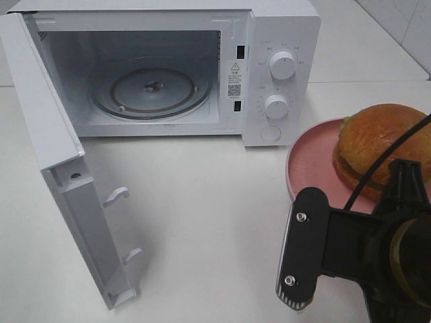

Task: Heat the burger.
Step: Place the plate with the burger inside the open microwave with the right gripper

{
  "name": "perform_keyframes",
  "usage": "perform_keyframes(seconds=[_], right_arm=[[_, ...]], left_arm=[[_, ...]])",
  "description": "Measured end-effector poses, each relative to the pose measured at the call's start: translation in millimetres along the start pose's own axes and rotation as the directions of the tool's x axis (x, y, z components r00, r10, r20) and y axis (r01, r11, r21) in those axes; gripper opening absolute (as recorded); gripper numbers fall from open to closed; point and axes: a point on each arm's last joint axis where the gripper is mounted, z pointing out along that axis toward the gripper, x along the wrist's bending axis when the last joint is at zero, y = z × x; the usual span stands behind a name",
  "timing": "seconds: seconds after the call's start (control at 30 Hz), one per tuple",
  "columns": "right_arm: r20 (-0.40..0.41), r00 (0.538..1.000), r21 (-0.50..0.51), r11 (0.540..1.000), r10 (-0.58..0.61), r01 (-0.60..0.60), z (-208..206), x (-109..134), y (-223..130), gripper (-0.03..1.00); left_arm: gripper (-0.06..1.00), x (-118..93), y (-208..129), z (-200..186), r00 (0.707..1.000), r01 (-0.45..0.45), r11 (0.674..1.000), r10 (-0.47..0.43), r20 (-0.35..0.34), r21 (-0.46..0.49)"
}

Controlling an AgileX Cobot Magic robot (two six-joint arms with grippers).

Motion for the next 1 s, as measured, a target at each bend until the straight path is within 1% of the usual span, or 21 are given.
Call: perform_keyframes(seconds=[0.03, 0.1, 0.13, 0.17, 0.3, 0.33, 0.4, 0.43, 0.47, 0.5, 0.57, 0.8, 1.0], right_arm=[[0.0, 1.0, 0.0, 1.0, 0.0, 0.0, 0, 0, 0, 0.03], [0.0, 0.999, -0.025, 0.998, -0.05, 0.05, 0, 0, 2, 0.03], [0.0, 0.999, -0.025, 0.998, -0.05, 0.05, 0, 0, 2, 0.03], [0.009, 0.997, -0.035, 0.996, -0.079, 0.079, 0, -1, 3, 0.03], [0.015, 0.992, -0.055, 0.991, -0.125, 0.125, 0, -1, 5, 0.03], [0.02, 0.986, -0.071, 0.983, -0.166, 0.167, 0, -1, 7, 0.03], [0.021, 0.983, -0.077, 0.98, -0.181, 0.183, 0, 0, 7, 0.03], [0.027, 0.975, -0.089, 0.97, -0.223, 0.224, 0, 0, 8, 0.03], [0.027, 0.975, -0.089, 0.97, -0.223, 0.224, 0, 0, 8, 0.03], [0.032, 0.967, -0.1, 0.962, -0.254, 0.256, -1, 0, 10, 0.03], [0.037, 0.96, -0.106, 0.954, -0.277, 0.28, -1, 0, 10, 0.03], [0.039, 0.954, -0.126, 0.946, -0.297, 0.3, -1, 0, 12, 0.03], [0.044, 0.942, -0.181, 0.924, -0.334, 0.336, -2, 2, 17, 0.03]], left_arm=[[0.99, 0, 0, 0, 1.0, 0.0, 1.0, 0.0, 0.0, 0.0], [0.99, 0, 0, 0, 1.0, 0.0, 1.0, 0.0, 0.0, 0.0], [0.99, 0, 0, 0, 1.0, 0.0, 1.0, 0.0, 0.0, 0.0], [0.99, 0, 0, 0, 1.0, 0.0, 1.0, 0.0, 0.0, 0.0], [0.99, 0, 0, 0, 1.0, 0.0, 1.0, 0.0, 0.0, 0.0], [0.99, 0, 0, 0, 1.0, 0.0, 1.0, 0.0, 0.0, 0.0], [0.99, 0, 0, 0, 1.0, 0.0, 1.0, 0.0, 0.0, 0.0], [0.99, 0, 0, 0, 1.0, 0.0, 1.0, 0.0, 0.0, 0.0], [0.99, 0, 0, 0, 1.0, 0.0, 1.0, 0.0, 0.0, 0.0], [0.99, 0, 0, 0, 1.0, 0.0, 1.0, 0.0, 0.0, 0.0], [0.99, 0, 0, 0, 1.0, 0.0, 1.0, 0.0, 0.0, 0.0], [0.99, 0, 0, 0, 1.0, 0.0, 1.0, 0.0, 0.0, 0.0], [0.99, 0, 0, 0, 1.0, 0.0, 1.0, 0.0, 0.0, 0.0]])
